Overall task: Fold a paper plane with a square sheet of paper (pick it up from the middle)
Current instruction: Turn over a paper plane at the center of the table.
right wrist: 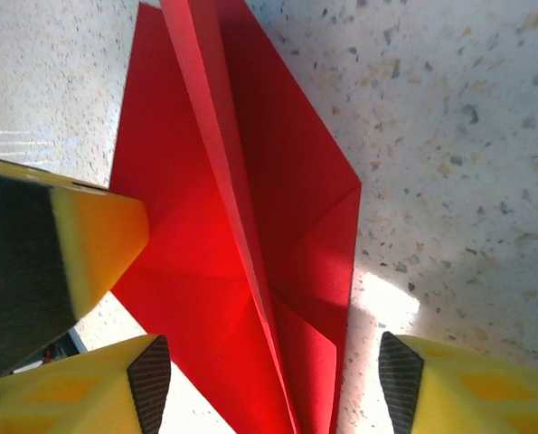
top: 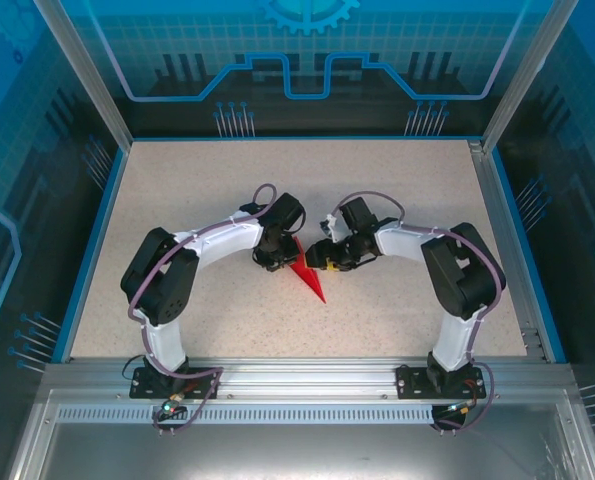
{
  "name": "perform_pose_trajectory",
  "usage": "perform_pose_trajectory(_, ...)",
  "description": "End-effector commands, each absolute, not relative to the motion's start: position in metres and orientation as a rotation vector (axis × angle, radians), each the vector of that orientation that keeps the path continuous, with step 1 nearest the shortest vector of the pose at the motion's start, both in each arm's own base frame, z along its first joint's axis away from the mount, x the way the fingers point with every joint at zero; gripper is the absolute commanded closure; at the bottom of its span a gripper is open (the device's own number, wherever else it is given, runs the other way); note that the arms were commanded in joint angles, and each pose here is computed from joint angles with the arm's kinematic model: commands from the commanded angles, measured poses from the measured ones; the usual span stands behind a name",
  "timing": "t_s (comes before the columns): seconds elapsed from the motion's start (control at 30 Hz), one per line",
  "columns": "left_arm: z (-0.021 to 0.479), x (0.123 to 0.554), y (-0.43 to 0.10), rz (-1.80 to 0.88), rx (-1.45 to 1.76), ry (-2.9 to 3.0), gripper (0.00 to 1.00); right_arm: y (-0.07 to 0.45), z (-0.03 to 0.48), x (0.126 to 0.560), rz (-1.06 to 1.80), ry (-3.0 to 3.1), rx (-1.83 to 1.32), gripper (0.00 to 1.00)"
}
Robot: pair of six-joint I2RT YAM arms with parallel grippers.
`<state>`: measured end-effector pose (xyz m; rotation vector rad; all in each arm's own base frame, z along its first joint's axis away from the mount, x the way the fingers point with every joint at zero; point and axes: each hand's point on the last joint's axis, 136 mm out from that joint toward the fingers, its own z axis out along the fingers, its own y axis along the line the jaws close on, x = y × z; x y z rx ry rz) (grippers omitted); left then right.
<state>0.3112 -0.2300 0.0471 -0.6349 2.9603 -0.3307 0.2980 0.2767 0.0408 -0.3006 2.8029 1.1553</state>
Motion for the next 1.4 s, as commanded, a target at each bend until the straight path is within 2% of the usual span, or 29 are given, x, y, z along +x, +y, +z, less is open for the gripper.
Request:
perform_pose_trajectory(0.0, 0.053, 0.308, -0.229, -0.337, -0.612, 2.944, 0.75, 0.288, 0.042, 0.289, 1.210, 2.811, -0.375, 0.36)
perform_pose_trajectory(0.47, 0.050, 0.306, -0.229, -0.340, -0.617, 2.947, 0.75, 0.299, 0.048, 0.275, 1.273, 2.794, -0.482, 0.41)
perform_pose_trajectory(1.37, 0.055, 0.305, -0.227, -0.367, -0.623, 2.924, 0.75, 0.300, 0.017, 0.271, 0.980, 2.895, -0.598, 0.67)
